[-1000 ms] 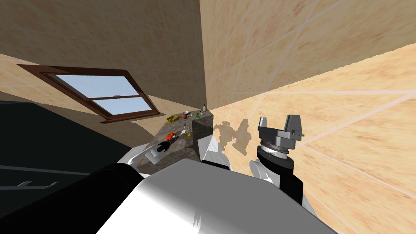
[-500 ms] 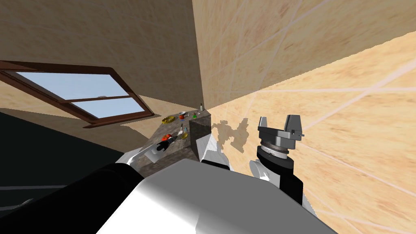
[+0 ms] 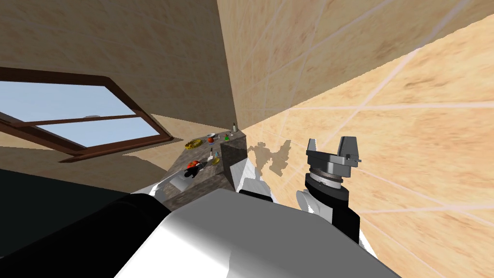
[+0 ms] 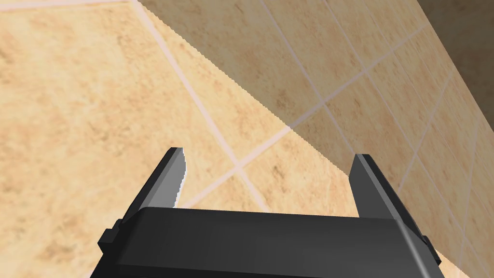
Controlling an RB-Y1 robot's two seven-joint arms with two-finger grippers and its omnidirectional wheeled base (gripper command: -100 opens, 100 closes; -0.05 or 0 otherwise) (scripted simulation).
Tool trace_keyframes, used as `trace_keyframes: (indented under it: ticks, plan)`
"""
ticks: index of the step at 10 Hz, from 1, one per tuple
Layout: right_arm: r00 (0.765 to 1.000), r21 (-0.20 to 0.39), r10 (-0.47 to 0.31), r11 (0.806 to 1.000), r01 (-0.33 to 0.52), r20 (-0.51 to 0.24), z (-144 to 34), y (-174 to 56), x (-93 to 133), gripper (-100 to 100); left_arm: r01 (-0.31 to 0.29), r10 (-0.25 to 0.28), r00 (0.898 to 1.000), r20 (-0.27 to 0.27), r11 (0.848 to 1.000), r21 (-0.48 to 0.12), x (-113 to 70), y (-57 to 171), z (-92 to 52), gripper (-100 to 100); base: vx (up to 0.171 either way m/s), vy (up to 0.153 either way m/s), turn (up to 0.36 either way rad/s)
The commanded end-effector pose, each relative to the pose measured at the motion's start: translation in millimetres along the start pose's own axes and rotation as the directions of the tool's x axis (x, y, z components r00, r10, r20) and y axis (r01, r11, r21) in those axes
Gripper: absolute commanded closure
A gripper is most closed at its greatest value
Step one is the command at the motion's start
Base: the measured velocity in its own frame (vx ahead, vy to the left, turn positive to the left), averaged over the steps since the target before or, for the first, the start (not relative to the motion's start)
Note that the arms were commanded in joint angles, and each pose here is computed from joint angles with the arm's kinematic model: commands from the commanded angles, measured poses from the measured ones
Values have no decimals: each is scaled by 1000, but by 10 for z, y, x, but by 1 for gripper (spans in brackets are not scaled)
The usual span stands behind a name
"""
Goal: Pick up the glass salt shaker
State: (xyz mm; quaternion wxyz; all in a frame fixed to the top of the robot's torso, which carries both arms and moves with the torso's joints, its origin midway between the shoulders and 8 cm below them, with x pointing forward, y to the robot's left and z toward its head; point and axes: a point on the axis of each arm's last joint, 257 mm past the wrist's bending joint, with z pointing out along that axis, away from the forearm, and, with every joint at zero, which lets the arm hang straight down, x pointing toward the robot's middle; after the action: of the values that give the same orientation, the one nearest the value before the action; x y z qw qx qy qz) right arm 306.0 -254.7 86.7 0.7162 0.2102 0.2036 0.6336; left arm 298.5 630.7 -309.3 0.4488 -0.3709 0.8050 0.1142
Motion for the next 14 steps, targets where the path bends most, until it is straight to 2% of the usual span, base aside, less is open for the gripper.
trace_keyframes:
  ticks: [1,2,3,4,8,9,10,14]
  plan:
    - [1000,0,0,1000,0,0,0,0,0,0,20,-20,1000,5,999,-25,-50,108,57,-100,-80,-15,-193]
    - [1000,0,0,1000,0,0,0,0,0,0,32,-32,999,9,999,-40,-83,187,96,-100,-79,-18,-159]
    - [1000,0,0,1000,0,0,0,0,0,0,24,-23,1000,6,999,-31,-51,125,68,-100,-34,-9,-24]
    - [1000,0,0,1000,0,0,0,0,-1,0,25,-25,1000,7,999,-32,-53,134,70,100,-7,-1,12]
    - [1000,0,0,1000,0,0,-1,0,-1,0,25,-25,1000,10,999,-28,-69,118,70,100,0,0,-3]
    - [1000,0,0,1000,0,0,-1,0,-1,0,25,-25,1000,9,999,-29,-67,124,70,0,0,0,0]
    - [1000,0,0,1000,0,0,-1,0,-1,0,8,-8,1000,2,1000,-10,-18,30,16,100,71,19,252]
    - [1000,0,0,1000,0,0,-1,0,-1,0,-37,37,999,-9,998,50,109,-278,-165,100,93,24,208]
